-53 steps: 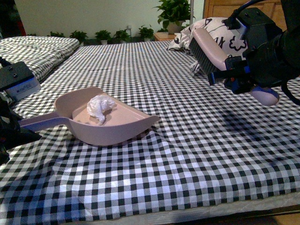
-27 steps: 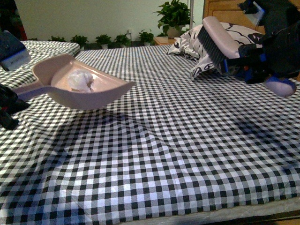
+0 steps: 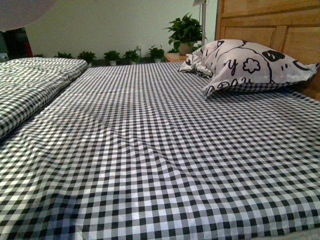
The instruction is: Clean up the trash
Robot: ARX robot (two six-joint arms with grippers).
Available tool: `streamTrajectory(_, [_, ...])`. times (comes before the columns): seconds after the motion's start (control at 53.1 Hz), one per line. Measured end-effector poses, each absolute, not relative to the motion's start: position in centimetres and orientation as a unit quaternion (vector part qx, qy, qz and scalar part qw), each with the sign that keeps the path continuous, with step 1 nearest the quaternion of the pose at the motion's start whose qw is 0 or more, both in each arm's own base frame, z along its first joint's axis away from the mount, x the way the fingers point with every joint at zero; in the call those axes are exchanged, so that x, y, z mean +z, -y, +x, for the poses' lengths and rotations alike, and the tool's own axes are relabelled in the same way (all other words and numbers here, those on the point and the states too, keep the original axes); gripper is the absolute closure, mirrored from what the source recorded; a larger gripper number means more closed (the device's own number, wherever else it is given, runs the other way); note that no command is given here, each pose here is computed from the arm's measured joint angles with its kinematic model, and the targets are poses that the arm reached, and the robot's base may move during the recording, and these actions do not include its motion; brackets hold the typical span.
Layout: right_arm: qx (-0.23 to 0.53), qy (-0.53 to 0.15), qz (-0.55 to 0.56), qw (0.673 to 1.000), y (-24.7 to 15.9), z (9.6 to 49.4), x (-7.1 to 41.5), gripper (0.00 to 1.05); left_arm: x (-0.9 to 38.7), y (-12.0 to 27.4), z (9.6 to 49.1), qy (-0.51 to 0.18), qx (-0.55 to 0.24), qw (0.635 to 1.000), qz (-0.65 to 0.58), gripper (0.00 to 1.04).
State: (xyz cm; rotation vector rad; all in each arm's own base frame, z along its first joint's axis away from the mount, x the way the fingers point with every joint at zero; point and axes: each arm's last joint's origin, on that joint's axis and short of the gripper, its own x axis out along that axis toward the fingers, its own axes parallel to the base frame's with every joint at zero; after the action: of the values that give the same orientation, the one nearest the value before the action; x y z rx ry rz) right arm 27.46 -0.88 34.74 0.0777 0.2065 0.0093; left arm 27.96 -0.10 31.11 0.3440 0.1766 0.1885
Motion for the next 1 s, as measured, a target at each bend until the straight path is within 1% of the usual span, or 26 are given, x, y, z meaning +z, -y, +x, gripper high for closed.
streamTrajectory(0.094, [0.017, -0.075, 0.059, 0.995, 1.4, 24.2, 36.6, 0.86, 32.6, 1.4, 24.0, -0.080, 0.083, 0.985, 0.131, 0.78])
streamTrajectory(0.188, [0.031, -0.053, 0.072, 0.995, 1.5, 21.9, 37.9, 0.86, 33.5, 2.0, 21.0, -0.072, 0.080, 0.988, 0.114, 0.78])
streamTrajectory(0.377, [0.046, -0.008, 0.078, 0.996, 1.0, 17.1, 39.9, 0.86, 34.5, 1.5, 16.0, -0.056, 0.113, 0.988, 0.087, 0.78])
streamTrajectory(0.471, [0.054, 0.007, 0.083, 0.995, 0.7, 15.4, 40.4, 0.86, 34.3, 1.5, 14.7, -0.055, 0.120, 0.988, 0.077, 0.78])
streamTrajectory(0.603, [0.061, 0.016, 0.093, 0.994, 0.6, 13.4, 40.7, 0.86, 33.5, 2.1, 13.2, -0.055, 0.106, 0.991, 0.068, 0.78])
streamTrajectory(0.81, [0.051, 0.009, 0.102, 0.993, 0.6, 12.0, 39.7, 0.86, 33.0, 2.4, 12.0, -0.048, 0.091, 0.993, 0.059, 0.78])
streamTrajectory(0.999, [0.040, 0.007, 0.103, 0.994, 0.6, 11.6, 39.5, 0.86, 32.5, 2.4, 12.1, -0.045, 0.072, 0.995, 0.045, 0.78])
